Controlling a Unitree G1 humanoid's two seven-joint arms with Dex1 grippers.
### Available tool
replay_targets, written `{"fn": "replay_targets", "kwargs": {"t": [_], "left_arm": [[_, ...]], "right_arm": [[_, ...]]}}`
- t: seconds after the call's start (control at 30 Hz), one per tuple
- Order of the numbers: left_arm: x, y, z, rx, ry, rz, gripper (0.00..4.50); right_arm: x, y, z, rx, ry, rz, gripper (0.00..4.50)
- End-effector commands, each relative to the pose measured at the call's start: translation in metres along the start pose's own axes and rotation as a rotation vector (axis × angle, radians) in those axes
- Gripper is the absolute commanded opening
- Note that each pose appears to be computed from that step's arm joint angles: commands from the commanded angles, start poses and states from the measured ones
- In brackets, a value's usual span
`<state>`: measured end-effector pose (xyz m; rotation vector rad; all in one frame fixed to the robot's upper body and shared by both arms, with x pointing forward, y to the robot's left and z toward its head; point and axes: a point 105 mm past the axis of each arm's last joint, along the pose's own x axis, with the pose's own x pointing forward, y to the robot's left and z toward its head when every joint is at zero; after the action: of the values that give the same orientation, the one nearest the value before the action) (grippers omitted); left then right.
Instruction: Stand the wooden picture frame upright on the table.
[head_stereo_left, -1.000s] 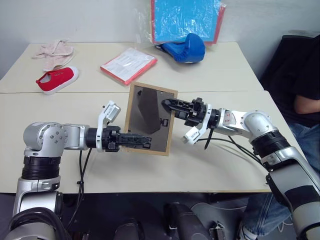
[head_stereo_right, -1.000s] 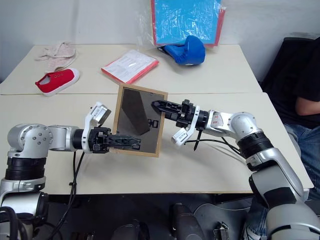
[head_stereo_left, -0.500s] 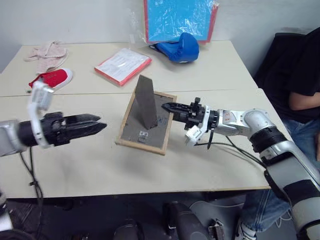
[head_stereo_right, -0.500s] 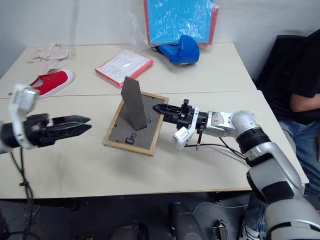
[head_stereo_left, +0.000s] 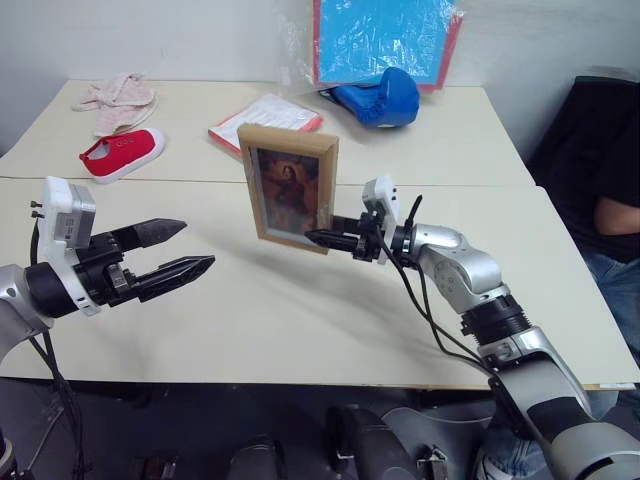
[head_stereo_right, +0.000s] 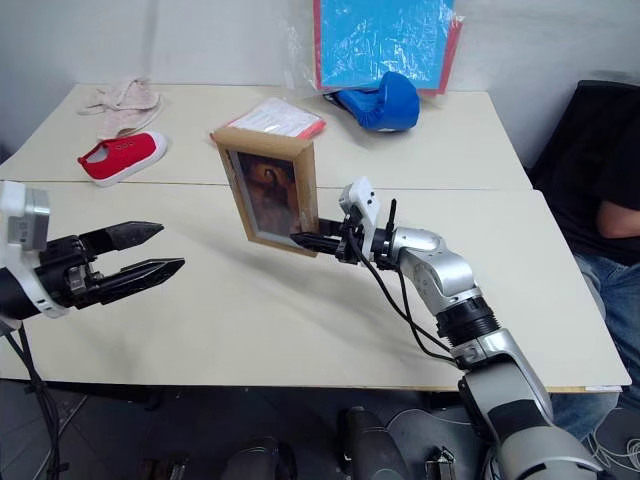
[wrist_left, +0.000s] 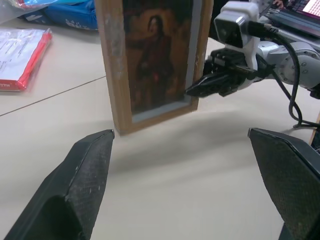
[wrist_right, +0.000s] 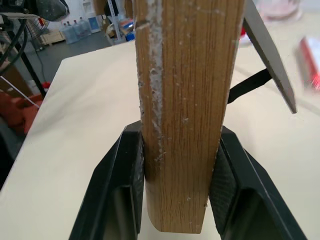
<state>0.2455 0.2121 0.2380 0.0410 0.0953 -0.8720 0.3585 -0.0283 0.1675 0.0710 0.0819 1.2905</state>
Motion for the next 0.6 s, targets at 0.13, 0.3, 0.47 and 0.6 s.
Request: {"fn": "replay_targets", "kwargs": {"t": [0.13,0.3,0.47,0.6], "left_arm": [[0.008,-0.002,0.003,0.025,-0.019,-0.024,4.5],[0.014,-0.001,0.001,0.012,-0.018,-0.049,4.5],[0.014,0.005,-0.003,0.006,0.006,-0.06,4.5],[0.014,0.011,-0.004,0.023,0.026,-0.074,4.5]], "right_arm": [[-0.001,-0.001,-0.022,0.073,0.039,-0.013,1.25],[-0.01,0.003,-0.03,0.056,0.047,-0.012,2.15],[-0.033,0.006,-0.015,-0.021,0.106,0.007,3.87],[-0.078,0.009,0.012,-0.101,0.224,0.041,4.48]]}}
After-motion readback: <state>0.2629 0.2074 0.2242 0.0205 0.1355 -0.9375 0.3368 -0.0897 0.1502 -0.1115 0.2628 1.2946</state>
